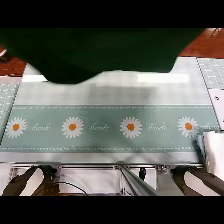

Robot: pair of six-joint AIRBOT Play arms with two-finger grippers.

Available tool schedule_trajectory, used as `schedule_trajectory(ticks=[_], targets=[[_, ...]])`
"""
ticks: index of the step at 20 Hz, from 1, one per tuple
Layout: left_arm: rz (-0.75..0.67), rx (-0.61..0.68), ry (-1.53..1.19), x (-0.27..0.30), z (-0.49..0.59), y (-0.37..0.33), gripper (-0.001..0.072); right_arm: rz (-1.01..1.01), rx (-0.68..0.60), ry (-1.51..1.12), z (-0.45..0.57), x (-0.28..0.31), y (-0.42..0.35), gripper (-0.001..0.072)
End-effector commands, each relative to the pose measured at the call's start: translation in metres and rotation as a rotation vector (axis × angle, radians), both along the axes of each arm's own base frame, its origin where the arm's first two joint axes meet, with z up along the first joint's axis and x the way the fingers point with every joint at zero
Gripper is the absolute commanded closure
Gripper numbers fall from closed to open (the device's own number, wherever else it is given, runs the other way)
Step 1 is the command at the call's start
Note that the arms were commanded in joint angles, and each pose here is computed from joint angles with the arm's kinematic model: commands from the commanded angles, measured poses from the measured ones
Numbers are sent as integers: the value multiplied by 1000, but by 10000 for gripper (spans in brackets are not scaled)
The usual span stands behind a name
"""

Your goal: Fold the shirts.

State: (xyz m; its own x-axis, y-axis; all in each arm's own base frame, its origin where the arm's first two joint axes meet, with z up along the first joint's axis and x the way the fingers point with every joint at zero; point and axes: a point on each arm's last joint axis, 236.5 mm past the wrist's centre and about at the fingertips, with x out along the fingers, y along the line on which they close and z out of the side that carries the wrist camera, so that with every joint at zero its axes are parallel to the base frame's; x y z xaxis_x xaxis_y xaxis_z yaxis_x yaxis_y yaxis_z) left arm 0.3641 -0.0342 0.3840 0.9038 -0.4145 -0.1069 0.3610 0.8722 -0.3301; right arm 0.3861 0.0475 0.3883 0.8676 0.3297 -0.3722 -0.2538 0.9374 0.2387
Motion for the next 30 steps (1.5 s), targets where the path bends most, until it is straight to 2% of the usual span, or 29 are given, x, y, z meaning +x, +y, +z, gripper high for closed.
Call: schedule_trajectory(ticks=[1,4,7,10,12,16,21,24,26,30], targets=[[108,200,-263,-78,103,-10,684,-180,-154,-292,102,-97,-28,683],[232,324,-288,-127,115,-7,684,-281,-206,-381,126,-166,-41,683],[313,400,-293,-170,114,-6,684,-326,-223,-359,118,-211,-45,683],[305,404,-315,-200,114,-10,684,-344,-211,-308,103,-230,-46,683],[291,416,-256,-194,99,-5,684,-327,-208,-227,81,-224,-45,683],[263,358,-42,-141,36,6,684,-286,-206,37,-1,-183,-48,683],[61,208,373,-42,-112,-12,684,-206,-122,287,-126,-93,-43,683],[-4,168,574,22,-203,-23,683,-175,-63,407,-202,-27,-43,683],[-22,156,657,67,-258,-34,683,-148,-15,462,-246,18,-41,683],[30,73,747,152,-342,-46,684,-161,82,553,-330,106,-46,683]])
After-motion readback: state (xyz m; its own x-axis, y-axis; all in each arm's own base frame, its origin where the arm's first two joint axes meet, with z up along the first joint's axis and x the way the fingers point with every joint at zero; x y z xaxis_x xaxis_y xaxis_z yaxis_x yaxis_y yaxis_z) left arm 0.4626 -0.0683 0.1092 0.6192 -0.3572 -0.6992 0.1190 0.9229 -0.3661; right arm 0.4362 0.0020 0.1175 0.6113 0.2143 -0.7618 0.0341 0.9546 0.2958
